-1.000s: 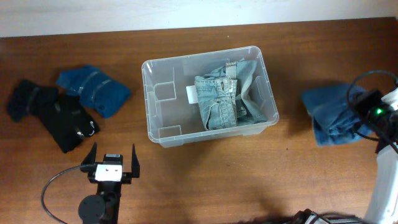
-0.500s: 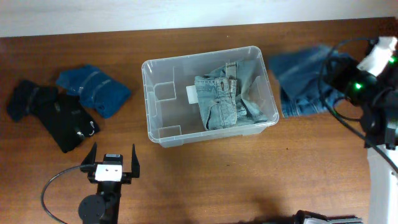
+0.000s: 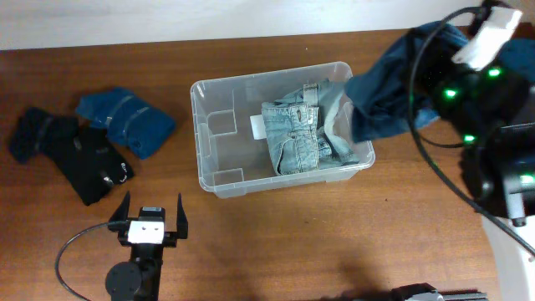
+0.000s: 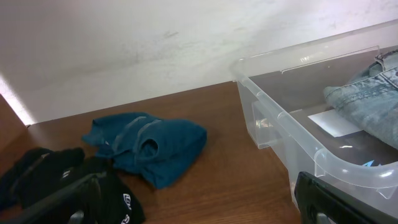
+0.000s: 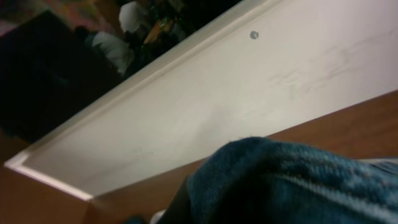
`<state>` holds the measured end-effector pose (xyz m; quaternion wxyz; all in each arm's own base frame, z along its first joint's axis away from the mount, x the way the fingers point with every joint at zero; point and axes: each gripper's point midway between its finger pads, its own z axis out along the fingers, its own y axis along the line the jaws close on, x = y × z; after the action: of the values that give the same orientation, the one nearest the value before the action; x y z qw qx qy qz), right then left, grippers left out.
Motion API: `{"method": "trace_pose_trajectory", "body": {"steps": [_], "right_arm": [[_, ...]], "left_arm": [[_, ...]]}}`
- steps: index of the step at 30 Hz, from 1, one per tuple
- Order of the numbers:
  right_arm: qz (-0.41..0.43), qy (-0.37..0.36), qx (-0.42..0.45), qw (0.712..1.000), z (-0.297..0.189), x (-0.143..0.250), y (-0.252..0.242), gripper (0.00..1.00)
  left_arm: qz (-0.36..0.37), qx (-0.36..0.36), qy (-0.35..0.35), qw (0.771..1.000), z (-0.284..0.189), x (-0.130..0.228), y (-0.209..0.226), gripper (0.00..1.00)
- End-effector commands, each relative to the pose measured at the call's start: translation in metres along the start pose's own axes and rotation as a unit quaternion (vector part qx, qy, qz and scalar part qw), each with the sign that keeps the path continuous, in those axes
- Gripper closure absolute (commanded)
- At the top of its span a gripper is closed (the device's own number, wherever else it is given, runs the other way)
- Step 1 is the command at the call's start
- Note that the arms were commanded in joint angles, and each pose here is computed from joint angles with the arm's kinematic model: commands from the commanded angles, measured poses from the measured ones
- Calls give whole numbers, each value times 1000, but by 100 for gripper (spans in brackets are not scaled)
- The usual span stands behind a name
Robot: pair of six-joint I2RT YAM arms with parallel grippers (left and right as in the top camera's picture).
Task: Pack container
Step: 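Carry the dark-blue jeans with the right gripper onto the light jeans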
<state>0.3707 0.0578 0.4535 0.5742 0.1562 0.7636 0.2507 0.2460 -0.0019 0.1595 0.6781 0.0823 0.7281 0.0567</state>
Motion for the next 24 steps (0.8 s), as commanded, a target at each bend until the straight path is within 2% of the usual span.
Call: {"method": "trace_pose_trajectory", "body": {"steps": [1, 5, 15, 24], "right_arm": [[29, -60, 21, 998, 4, -17, 20, 96], [31, -36, 16, 999, 42, 19, 46, 96], [73, -7, 51, 996, 103, 78, 54, 96], [70, 3, 69, 995, 116, 92, 47, 96]], "left_arm": [[-5, -9, 2, 1000, 0, 2, 3, 1], [-5, -9, 2, 1000, 0, 2, 3, 1], [-5, -9, 2, 1000, 0, 2, 3, 1], [-5, -9, 2, 1000, 0, 2, 3, 1]]}}
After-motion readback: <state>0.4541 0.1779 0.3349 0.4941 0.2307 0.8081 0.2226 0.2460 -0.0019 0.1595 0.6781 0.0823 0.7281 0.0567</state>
